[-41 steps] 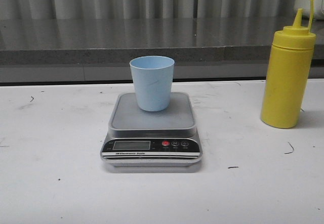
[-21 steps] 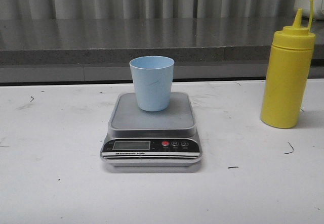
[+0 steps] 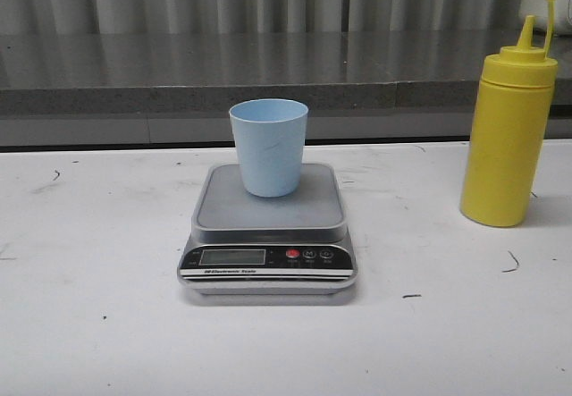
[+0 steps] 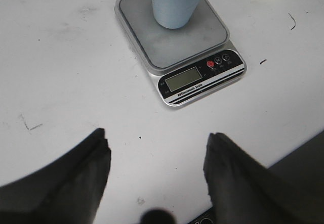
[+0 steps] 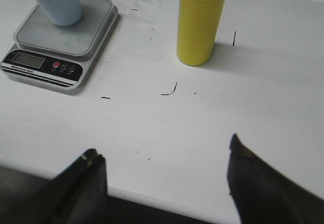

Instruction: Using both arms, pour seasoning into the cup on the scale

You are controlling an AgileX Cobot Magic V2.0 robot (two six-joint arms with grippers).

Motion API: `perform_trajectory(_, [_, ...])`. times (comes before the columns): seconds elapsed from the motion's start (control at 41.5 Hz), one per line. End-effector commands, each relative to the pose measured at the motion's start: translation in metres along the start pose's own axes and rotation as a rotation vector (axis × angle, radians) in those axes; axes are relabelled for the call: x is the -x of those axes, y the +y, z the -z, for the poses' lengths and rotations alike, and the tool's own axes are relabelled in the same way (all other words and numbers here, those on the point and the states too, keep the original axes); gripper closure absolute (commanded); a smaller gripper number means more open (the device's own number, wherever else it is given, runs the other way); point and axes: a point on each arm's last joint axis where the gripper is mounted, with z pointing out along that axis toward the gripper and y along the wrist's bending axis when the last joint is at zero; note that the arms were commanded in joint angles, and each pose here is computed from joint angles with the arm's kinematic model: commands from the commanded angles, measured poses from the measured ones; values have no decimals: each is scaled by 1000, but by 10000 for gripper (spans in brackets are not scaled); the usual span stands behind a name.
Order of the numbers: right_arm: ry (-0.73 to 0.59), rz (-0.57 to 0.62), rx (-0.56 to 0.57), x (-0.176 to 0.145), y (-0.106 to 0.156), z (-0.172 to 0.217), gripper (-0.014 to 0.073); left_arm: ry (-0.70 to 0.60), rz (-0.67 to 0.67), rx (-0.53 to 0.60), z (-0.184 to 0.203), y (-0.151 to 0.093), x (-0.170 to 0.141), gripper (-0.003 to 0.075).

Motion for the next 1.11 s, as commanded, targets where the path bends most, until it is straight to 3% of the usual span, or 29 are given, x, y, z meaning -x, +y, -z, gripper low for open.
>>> perform_trajectory(0.0, [-108, 15, 4, 15, 0, 7, 296, -100, 1, -22, 9, -4, 12, 453])
perform_trajectory(0.096, [-118, 16, 6, 16, 1, 7, 531, -100, 1, -22, 9, -4, 12, 606])
perform_trajectory(0.217, [-123, 16, 8, 16, 1, 7, 725, -100, 1, -22, 9, -4, 12, 739])
perform_trajectory(0.82, [-95, 15, 0, 14, 0, 7, 717, -128, 8, -24, 12, -3, 10, 740])
perform_trajectory(0.941, [-95, 15, 0, 14, 0, 7, 717, -240, 19, 40, 26, 9, 2, 740])
perform_trajectory(1.085, [-95, 15, 0, 14, 0, 7, 717, -481, 85, 151, 44, 28, -18, 740])
